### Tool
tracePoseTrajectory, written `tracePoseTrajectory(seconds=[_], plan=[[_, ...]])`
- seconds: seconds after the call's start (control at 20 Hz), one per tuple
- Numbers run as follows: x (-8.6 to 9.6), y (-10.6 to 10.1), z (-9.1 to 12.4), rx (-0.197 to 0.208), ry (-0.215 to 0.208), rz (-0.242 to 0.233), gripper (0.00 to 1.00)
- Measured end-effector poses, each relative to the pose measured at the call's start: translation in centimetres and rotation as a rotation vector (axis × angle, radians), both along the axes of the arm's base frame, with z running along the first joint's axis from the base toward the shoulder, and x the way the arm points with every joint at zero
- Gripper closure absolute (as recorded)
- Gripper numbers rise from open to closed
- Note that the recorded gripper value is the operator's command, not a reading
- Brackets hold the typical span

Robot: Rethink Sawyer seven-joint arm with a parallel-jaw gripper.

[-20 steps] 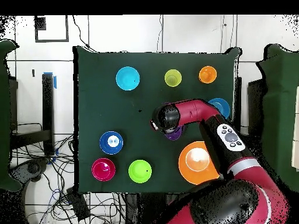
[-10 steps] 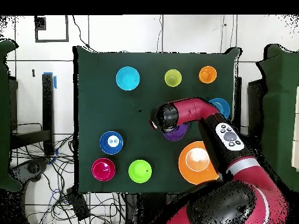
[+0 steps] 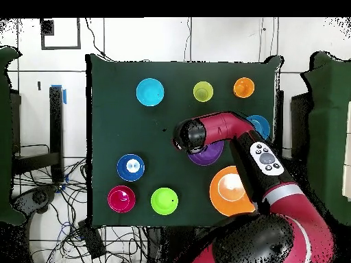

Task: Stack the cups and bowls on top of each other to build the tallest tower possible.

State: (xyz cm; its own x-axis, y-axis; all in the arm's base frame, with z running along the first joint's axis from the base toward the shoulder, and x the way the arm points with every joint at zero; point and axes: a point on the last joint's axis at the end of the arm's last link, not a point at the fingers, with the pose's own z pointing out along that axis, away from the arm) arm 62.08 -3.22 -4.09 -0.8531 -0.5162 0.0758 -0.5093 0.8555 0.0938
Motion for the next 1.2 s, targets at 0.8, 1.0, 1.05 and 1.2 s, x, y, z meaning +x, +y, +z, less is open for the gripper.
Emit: tracePoseTrajectory(seconds=[0.8, 1.0, 1.05, 1.2], plan=[[0.2, 0.8, 0.3, 0.014, 0.008, -0.01, 1.0], [0.3, 0.7, 0.7, 0.013, 0.015, -0.015, 0.0], [0.3, 0.7, 0.7, 0.013, 0.015, -0.015, 0.0], [0.9, 0.4, 1.7, 0.001, 0.003, -0.015, 0.0]])
